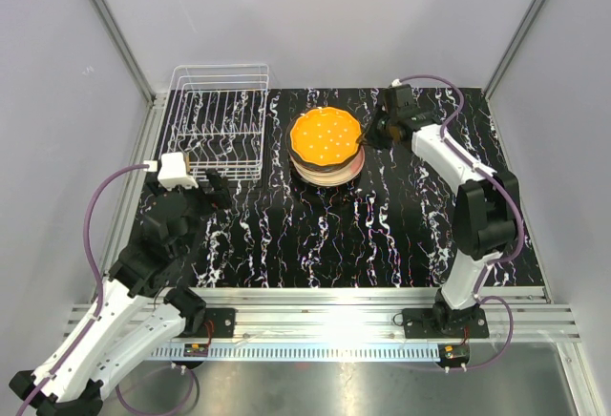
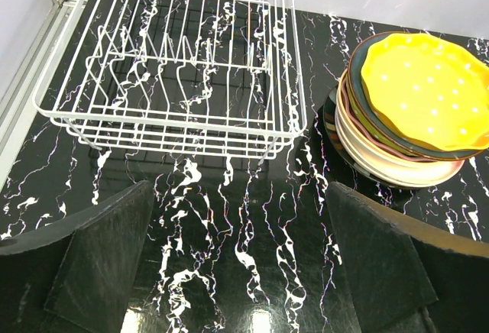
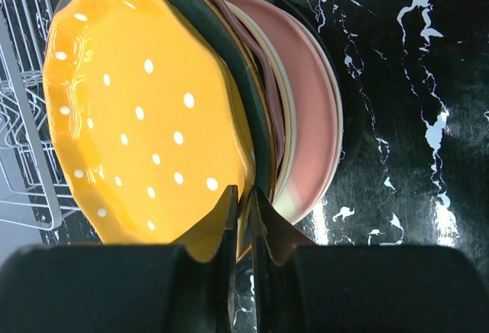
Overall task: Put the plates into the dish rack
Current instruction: Grab a plate with the right arm
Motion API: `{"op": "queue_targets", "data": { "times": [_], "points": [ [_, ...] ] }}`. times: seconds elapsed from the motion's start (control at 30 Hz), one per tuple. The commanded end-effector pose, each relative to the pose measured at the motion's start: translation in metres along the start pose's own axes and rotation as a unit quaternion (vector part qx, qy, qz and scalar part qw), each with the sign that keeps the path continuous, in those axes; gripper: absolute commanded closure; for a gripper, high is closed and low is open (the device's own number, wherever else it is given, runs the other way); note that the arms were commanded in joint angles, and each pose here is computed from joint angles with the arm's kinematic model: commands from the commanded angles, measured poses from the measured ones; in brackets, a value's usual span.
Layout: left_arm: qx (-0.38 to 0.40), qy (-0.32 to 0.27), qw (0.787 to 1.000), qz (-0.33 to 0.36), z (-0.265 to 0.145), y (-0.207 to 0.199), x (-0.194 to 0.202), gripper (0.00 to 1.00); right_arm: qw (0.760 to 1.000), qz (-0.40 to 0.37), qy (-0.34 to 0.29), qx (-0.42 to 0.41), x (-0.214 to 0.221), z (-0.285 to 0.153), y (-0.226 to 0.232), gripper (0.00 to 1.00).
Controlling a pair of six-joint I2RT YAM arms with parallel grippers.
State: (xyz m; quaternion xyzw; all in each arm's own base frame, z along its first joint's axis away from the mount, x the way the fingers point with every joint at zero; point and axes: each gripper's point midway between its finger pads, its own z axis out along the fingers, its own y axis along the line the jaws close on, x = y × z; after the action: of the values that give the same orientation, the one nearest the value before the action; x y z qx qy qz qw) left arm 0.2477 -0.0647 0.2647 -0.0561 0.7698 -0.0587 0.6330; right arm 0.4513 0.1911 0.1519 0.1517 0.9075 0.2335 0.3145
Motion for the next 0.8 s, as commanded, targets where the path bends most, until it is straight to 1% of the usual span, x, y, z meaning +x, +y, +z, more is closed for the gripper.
{"op": "queue_targets", "data": {
  "times": [0.0,0.1,0.2,0.23,0.3,0.37,0.63,0.77],
  "points": [
    [0.016,-0.020,1.000,-0.007,0.000,-0.007,-0.010,0.01,0.999,-0.011,-0.015,-0.042,-0.021,-0.010,0.032,0.83],
    [0.016,-0.020,1.000,-0.007,0.000,-0.007,-0.010,0.01,0.999,-0.010,0.000,-0.035,-0.015,-0.003,0.028,0.85],
    [0.018,-0.021,1.000,-0.008,0.001,-0.008,-0.010,0.01,0.999,-0.004,0.009,-0.031,-0.010,0.003,0.025,0.81],
    [0.018,-0.021,1.000,-0.007,0.000,-0.008,-0.010,0.01,0.999,-0.002,0.013,-0.029,-0.008,0.006,0.024,0.72],
    [0.019,-0.020,1.000,-0.006,0.000,-0.008,-0.009,0.01,0.999,0.000,0.017,-0.030,-0.007,0.008,0.024,0.66],
    [0.018,-0.021,1.000,-0.007,0.001,-0.008,-0.010,0.01,0.999,0.001,0.019,-0.030,-0.006,0.011,0.023,0.57],
    [0.021,-0.020,1.000,-0.005,0.001,-0.009,-0.009,0.01,0.999,0.002,0.023,-0.030,-0.007,0.016,0.025,0.57],
    [0.025,-0.019,1.000,-0.005,0.001,-0.011,-0.008,0.01,0.999,0.002,0.030,-0.022,-0.004,0.021,0.022,0.60]
  ]
}}
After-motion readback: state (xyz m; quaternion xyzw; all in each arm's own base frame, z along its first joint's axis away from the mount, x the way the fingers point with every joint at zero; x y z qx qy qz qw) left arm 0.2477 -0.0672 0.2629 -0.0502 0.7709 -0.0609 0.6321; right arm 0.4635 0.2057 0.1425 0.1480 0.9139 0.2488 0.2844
